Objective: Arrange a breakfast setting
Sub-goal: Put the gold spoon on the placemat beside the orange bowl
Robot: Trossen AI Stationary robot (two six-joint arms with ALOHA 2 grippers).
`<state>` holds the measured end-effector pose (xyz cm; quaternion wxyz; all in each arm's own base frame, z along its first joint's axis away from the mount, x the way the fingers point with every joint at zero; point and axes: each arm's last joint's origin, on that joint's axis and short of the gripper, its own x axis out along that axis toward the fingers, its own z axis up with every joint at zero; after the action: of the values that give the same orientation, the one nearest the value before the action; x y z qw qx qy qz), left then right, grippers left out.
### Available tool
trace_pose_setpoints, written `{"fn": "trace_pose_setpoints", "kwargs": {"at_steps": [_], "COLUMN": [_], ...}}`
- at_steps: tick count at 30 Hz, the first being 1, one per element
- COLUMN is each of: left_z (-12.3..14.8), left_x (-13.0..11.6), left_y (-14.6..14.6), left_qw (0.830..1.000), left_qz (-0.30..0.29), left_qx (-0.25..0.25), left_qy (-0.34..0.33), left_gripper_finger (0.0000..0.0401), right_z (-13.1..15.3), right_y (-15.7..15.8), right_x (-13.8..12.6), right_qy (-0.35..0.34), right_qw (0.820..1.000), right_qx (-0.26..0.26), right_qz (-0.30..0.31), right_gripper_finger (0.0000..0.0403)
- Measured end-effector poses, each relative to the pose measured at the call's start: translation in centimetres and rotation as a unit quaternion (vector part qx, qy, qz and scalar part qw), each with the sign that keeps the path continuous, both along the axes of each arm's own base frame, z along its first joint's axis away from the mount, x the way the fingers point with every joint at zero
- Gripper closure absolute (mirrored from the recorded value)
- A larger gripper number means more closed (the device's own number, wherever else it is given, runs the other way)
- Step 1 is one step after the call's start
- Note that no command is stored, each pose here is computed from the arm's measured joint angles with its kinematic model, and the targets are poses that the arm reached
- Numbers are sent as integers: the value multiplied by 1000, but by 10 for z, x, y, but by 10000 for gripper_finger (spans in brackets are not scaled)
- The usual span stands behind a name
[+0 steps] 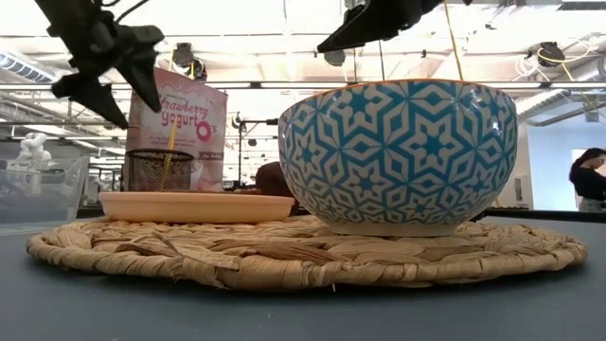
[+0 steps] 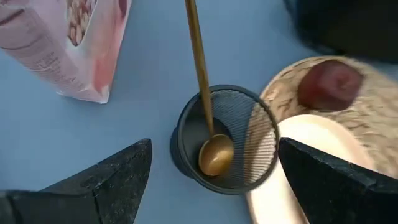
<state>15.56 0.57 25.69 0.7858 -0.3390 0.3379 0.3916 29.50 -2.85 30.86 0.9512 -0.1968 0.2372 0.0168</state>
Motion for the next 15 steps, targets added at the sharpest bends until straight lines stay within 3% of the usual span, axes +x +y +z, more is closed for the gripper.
{"fn": "trace_pose_setpoints", "kwargs": {"at_steps": [7,15], "left_z": [-18,-29], "left_x": [22,40], "left_y": [1,11], "left_qw": [998,994], "left_qz": [23,72], "left_qx": [34,64], "left_qy": [52,45], "left_gripper_finger": [47,48], "right_z": [-12,-18], "right_y": [0,0], "right_x": [4,3], "right_qy": [-74,-98], "right_qw": [997,995], "right_qx": [-4,-5], "right_qz": [-1,-2], "right_gripper_finger": [5,5]}}
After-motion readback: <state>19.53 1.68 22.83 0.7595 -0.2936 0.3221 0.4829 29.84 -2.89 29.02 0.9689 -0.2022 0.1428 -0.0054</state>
